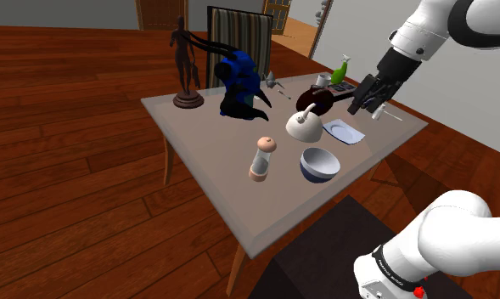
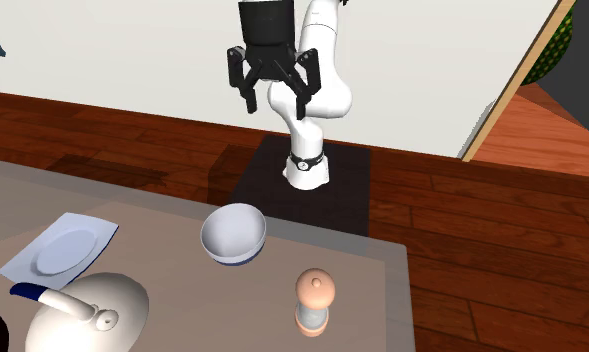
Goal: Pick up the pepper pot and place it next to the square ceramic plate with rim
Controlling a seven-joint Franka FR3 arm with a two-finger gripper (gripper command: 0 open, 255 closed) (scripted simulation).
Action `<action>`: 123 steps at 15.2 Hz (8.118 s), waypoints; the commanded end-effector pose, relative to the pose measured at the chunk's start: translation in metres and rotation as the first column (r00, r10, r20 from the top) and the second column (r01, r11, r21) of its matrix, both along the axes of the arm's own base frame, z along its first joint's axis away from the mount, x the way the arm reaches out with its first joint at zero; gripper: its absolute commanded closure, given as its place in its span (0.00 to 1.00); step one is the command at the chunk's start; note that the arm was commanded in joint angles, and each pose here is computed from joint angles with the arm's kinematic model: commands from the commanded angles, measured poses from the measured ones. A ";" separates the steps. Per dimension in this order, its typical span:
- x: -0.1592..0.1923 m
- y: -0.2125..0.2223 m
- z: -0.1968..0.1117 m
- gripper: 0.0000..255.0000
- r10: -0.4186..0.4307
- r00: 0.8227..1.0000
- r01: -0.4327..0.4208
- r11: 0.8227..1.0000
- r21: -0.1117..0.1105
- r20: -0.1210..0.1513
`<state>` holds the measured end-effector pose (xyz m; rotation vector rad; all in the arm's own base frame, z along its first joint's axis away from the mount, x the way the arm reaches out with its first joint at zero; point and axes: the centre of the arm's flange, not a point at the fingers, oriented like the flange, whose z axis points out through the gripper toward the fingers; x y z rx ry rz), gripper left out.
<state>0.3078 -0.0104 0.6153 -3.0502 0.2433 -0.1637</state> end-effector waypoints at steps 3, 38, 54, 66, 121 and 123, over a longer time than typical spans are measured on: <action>0.019 0.013 -0.015 0.00 -0.002 1.000 0.002 1.000 -0.010 -0.002; 0.213 0.131 -0.221 0.00 -0.027 0.999 0.025 0.993 -0.115 -0.023; 0.213 0.131 -0.194 1.00 -0.027 0.999 0.025 0.993 -0.115 -0.023; 0.213 0.131 -0.131 1.00 -0.027 0.999 0.025 0.993 -0.115 -0.023; 0.209 0.154 -0.207 0.00 -0.096 0.944 0.057 0.990 -0.129 -0.316; 0.204 0.157 -0.232 0.00 -0.103 0.933 0.060 0.989 -0.131 -0.345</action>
